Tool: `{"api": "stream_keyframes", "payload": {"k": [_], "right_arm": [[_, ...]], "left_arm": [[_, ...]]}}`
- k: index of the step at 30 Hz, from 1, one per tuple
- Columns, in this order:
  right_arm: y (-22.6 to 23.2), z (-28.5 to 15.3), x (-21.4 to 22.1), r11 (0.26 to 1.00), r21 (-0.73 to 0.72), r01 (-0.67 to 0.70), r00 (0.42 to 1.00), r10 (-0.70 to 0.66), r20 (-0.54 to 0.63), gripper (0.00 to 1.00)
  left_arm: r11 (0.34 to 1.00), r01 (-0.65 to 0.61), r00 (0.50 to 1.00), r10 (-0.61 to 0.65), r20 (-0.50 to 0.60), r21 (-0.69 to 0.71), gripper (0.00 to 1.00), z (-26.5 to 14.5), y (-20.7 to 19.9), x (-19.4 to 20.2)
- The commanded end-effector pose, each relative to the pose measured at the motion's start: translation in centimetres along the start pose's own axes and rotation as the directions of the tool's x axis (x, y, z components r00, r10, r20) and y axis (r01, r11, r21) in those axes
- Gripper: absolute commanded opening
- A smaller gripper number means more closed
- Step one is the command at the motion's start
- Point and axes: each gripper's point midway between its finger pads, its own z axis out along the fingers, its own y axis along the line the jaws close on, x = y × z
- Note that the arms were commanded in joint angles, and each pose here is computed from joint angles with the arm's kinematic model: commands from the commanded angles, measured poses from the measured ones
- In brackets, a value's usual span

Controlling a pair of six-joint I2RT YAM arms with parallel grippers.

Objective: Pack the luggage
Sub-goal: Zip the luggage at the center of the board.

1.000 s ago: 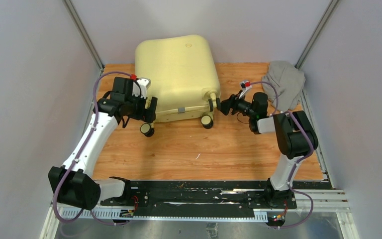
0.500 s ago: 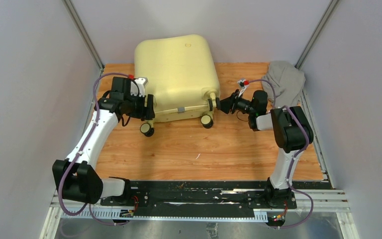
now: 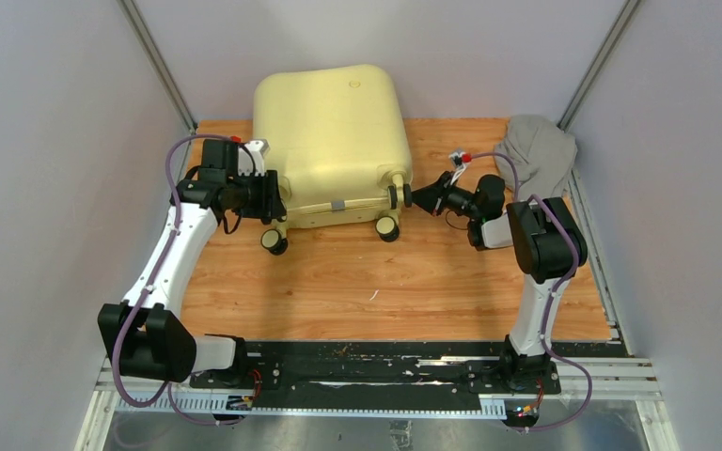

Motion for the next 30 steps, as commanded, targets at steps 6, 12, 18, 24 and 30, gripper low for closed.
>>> {"api": "stream_keyframes", "payload": {"k": [6,12,18,24,30], "right_arm": [[2.2,-0.2,-0.2,0.999,0.001,0.032,0.998,-0.032,0.058,0.0],[4.6,0.0,1.6,0.997,0.053,0.06,0.998,-0.061,0.007,0.0],[7.4,1.0,1.5,0.983,0.108,0.151,0.989,-0.151,-0.002,0.0],[13.3,3.3,2.6,0.925,0.126,0.359,0.933,-0.357,-0.039,0.0],[15.8,4.8,4.3,0.915,0.114,0.388,0.922,-0.385,-0.047,0.0]], "left_arm": [[0.979,-0.142,0.971,0.108,0.215,0.145,0.0,-3.1,-4.0,-5.3],[0.977,-0.125,0.964,0.079,0.253,0.171,0.0,-3.4,-4.6,-6.0],[0.973,-0.103,0.965,0.048,0.257,0.207,0.0,-3.4,-5.2,-5.2],[0.969,-0.059,0.962,-0.009,0.273,0.239,0.0,-3.6,-5.7,-4.6],[0.965,0.008,0.967,-0.074,0.245,0.263,0.0,-3.7,-6.1,-4.3]]}}
